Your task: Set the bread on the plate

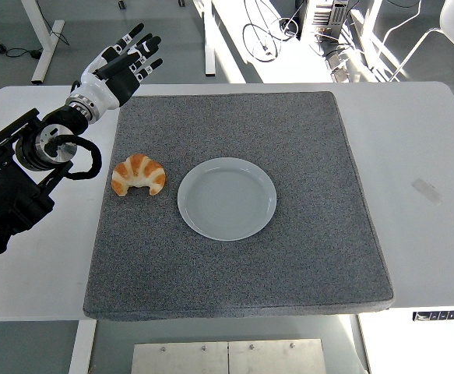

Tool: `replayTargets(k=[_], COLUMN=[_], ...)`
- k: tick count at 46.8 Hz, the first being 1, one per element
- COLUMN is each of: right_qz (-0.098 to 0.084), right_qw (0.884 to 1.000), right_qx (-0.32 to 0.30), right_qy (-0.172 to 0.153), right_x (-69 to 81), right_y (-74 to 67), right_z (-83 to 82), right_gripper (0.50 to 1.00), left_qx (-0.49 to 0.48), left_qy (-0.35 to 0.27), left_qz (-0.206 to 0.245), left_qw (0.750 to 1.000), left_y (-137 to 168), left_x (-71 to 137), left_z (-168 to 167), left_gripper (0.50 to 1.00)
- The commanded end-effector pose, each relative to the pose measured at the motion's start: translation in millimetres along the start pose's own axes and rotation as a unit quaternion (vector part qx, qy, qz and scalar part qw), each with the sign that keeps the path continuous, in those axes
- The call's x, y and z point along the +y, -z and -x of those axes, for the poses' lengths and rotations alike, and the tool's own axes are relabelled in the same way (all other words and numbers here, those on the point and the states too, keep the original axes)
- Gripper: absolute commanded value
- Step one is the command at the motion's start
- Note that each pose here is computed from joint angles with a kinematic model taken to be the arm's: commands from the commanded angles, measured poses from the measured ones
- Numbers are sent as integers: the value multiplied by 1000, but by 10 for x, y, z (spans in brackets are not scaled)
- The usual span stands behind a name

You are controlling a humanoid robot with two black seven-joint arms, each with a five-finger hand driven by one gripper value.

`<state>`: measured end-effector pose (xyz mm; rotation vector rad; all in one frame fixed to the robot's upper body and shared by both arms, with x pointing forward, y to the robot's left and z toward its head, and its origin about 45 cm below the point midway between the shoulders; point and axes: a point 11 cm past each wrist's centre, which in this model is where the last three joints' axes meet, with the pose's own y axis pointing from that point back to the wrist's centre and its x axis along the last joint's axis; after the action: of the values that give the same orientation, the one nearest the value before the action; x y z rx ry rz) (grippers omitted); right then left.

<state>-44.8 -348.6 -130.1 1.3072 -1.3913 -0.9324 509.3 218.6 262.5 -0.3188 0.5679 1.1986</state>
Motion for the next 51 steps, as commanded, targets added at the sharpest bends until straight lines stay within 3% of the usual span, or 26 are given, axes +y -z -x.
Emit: replayTargets(k=[1, 19, 28, 36, 43, 51], right_qz=[0, 0, 0, 0, 0, 0], right_qw=[1000, 1000, 1000, 1000, 1000, 1000], right_qx=[0, 0, 0, 0, 0, 0], right_qy=[0, 0, 0, 0, 0, 0], right_x=[0, 0, 0, 0, 0, 0], right_y=[0, 0, 0, 0, 0, 0], right_z=[1, 1, -1, 1, -1, -1], right_gripper=[1000, 1000, 1000, 1000, 1000, 1000], left_qx=[-2, -1, -25, -118, -283, -346], left_qy=[1, -15, 19, 36, 52, 61], left_qz=[1, -8, -23, -26, -33, 37], left_qw=[1000, 1000, 999, 992, 957, 935], left_y=[-5, 54, 140, -49, -60, -231], left_x=[-3, -62, -31, 78, 138, 189], left_z=[5, 99, 327, 272, 226, 404], left_gripper=[984, 984, 984, 984, 981, 972])
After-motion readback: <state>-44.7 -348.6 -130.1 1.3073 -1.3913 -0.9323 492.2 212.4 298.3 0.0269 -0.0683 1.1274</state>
